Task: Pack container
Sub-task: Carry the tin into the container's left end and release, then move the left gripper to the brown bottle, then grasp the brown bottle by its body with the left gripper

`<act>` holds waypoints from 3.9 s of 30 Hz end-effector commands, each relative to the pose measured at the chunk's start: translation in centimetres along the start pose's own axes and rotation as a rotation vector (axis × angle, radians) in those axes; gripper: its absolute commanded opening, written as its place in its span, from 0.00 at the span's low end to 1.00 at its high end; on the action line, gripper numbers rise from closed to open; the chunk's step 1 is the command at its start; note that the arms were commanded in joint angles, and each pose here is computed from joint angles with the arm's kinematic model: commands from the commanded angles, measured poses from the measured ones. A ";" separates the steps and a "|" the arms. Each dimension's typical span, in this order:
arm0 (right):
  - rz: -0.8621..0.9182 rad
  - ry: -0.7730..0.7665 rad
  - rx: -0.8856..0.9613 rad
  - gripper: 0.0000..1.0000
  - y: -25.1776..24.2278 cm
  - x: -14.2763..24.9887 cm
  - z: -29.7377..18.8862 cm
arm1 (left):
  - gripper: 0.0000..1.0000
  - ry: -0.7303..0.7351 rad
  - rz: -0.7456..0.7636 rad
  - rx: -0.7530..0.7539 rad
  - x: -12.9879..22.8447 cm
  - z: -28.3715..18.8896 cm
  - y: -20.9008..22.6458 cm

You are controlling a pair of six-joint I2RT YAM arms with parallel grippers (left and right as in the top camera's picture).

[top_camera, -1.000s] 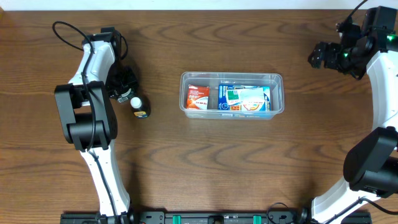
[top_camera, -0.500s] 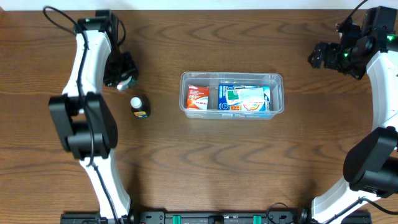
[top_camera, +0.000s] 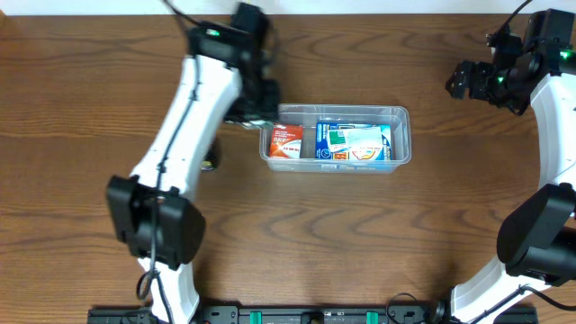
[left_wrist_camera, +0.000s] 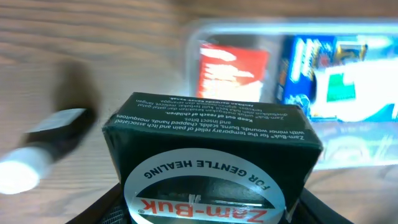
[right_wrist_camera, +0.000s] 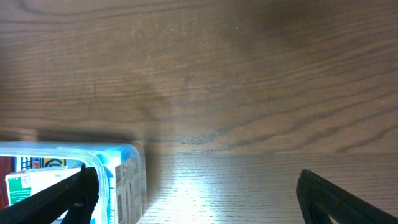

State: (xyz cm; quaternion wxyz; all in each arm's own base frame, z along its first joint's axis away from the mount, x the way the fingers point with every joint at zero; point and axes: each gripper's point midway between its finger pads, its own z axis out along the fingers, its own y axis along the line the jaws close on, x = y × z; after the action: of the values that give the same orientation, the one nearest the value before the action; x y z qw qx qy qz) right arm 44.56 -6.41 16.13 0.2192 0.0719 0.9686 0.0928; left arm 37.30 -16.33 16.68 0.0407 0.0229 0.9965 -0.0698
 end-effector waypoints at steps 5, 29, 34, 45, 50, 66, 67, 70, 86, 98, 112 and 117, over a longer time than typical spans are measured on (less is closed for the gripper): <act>0.009 -0.002 0.001 0.99 -0.2 -0.1 0.0 | 0.32 0.095 0.077 -0.088 2.2 4.8 -3.7; 0.009 -0.001 0.001 0.99 -0.1 -0.1 0.0 | 0.57 0.085 0.034 -0.207 -1.1 10.2 0.1; 0.009 -0.002 0.001 0.99 -0.2 -0.1 0.0 | 0.58 0.088 0.067 -0.202 -0.9 10.2 -0.6; 0.009 -0.002 0.001 0.99 -0.2 -0.1 0.0 | 0.74 0.101 0.097 -0.202 -0.4 10.3 -0.9; 0.009 -0.002 0.001 0.99 -0.2 -0.1 0.0 | 0.75 0.104 0.106 -0.203 -0.5 10.2 -0.7; 0.009 -0.002 0.001 0.99 -0.2 -0.1 0.0 | 0.75 0.068 0.059 -0.200 -1.8 7.5 1.5; 0.009 -0.002 0.001 0.99 -0.2 -0.1 0.0 | 0.75 0.051 0.067 -0.193 -2.0 7.0 1.3; 0.009 -0.002 0.001 0.99 -0.2 -0.1 0.0 | 0.75 0.000 0.070 -0.175 -2.3 5.2 0.8; 0.009 -0.002 0.001 0.99 -0.2 -0.1 0.0 | 0.74 0.038 -0.142 -0.339 0.4 -0.4 10.1; 0.009 -0.002 0.001 0.99 -0.2 -0.1 0.0 | 0.69 0.192 -0.327 -0.228 3.2 3.6 13.9; 0.009 -0.002 0.001 0.99 -0.2 -0.1 0.0 | 0.63 0.185 -0.329 -0.226 3.7 7.7 14.7; 0.009 -0.002 0.001 0.99 -0.2 -0.1 0.0 | 0.48 0.149 -0.324 -0.218 2.8 7.8 14.7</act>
State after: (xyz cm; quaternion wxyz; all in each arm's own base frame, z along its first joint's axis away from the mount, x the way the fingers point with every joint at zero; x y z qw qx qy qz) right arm 44.56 -6.42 16.13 0.2194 0.0721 0.9685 0.0928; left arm 35.77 -2.87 6.96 -0.0409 -0.1374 0.9890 0.0374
